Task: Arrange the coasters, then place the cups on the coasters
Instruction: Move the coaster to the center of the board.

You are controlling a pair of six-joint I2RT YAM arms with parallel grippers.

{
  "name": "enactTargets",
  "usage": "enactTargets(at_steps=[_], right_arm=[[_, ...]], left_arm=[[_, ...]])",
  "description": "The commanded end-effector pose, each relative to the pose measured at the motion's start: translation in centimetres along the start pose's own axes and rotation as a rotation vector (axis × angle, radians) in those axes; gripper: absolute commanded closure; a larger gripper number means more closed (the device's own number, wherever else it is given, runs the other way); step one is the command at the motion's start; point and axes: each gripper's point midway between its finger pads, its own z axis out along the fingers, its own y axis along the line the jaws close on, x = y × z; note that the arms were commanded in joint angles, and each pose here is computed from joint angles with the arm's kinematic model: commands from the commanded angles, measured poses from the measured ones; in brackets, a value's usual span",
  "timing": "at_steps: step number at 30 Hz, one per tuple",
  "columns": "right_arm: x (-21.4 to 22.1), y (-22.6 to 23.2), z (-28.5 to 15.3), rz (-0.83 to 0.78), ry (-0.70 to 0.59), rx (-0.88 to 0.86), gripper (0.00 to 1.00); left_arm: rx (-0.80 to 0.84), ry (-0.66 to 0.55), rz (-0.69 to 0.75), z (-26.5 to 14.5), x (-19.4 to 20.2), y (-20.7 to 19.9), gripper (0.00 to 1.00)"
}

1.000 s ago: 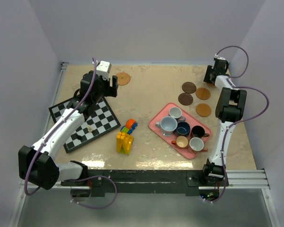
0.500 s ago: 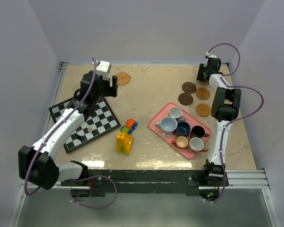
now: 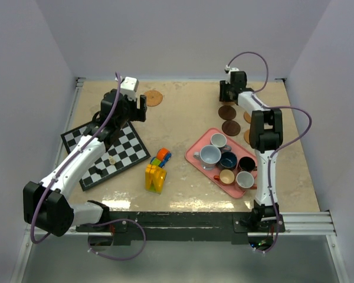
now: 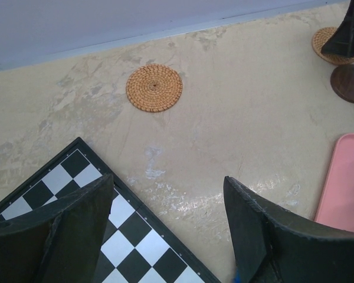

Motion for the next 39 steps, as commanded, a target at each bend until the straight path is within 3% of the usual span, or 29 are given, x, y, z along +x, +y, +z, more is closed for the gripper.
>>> enactTargets(at_steps=[1,19,39], right_arm=[[3.0,4.6,-0.6,-0.013,0.117,-0.103,0.54],[2.8,16.5,-1.8,-0.063,0.081,-0.251,0.54],[2.2,22.4,-0.7,-0.046,0.025,-0.305,0.54]], left_arm=[[-0.002,-0.039,-0.011,0.0,-1.0,-0.2,0.21],[0.0,-0.036,-0.009,0.0,-0.8,-0.3,0.21],[0.004,-0.032,-0.007,0.1,-0.7,-0.5,0.21]])
